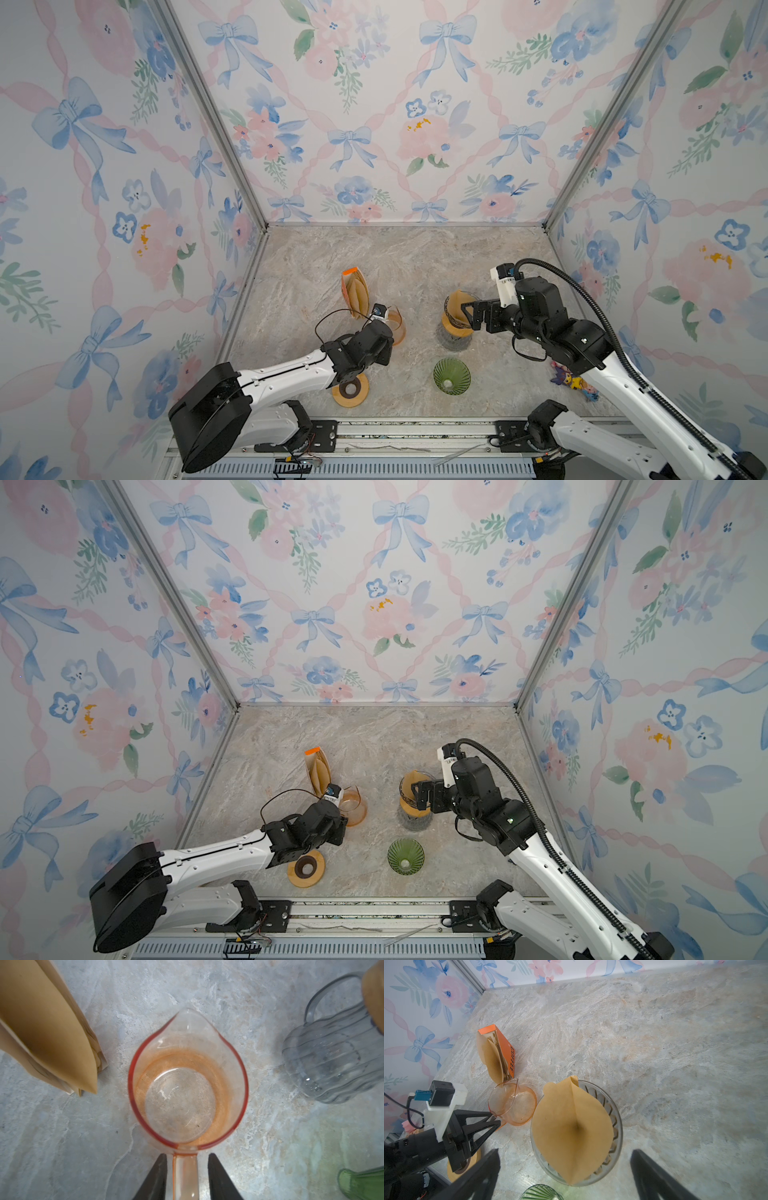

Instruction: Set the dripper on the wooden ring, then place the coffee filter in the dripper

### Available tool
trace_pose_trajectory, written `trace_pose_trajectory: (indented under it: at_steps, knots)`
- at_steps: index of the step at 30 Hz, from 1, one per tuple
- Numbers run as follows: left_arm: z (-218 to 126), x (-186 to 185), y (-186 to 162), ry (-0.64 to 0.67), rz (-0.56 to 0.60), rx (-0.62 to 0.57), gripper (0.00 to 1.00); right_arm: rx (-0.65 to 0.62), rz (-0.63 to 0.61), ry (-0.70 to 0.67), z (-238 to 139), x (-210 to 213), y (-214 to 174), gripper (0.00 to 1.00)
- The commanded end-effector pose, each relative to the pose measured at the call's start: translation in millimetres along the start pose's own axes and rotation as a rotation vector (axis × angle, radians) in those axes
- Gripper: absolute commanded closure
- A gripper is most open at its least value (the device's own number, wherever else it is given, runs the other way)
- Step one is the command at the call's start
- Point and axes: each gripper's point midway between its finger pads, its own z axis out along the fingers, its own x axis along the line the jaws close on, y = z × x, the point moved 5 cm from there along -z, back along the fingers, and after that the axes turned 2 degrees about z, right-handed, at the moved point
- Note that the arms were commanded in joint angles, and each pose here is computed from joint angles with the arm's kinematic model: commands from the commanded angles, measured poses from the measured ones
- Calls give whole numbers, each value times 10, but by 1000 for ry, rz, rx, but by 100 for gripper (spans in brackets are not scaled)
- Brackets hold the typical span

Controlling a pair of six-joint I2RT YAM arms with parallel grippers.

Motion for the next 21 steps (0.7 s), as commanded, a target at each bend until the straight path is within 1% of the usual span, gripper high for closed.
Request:
trace_pose_trajectory:
  at_steps: [1,3,6,9,11,14,16,18,21]
  knots:
    - [-85,-5,58,-14,-15,-43,55,9,3,8,8,13,-39,1]
    - [-151,-22,118,-34,-23,-68,50,9,-1,23,-7,38,-42,1]
    - [-260,-30,177,-62,-37,-95,47,11,-14,41,-45,91,-72,1]
    - [-372,-13,184,-78,-37,-89,45,39,-35,59,-67,158,-162,1]
    - [-444,8,150,-82,-41,-62,45,57,-50,62,-96,201,-231,0]
    - [-559,-46,107,-169,-24,-55,41,82,-65,82,-128,276,-380,0]
    - [-630,-107,126,-232,-25,-60,39,112,-61,79,-129,281,-507,3]
    - [-696,-198,184,-300,-17,-59,36,154,-42,83,-107,292,-658,7]
    - [-787,-309,324,-363,-2,-76,31,172,-39,67,-112,287,-825,10]
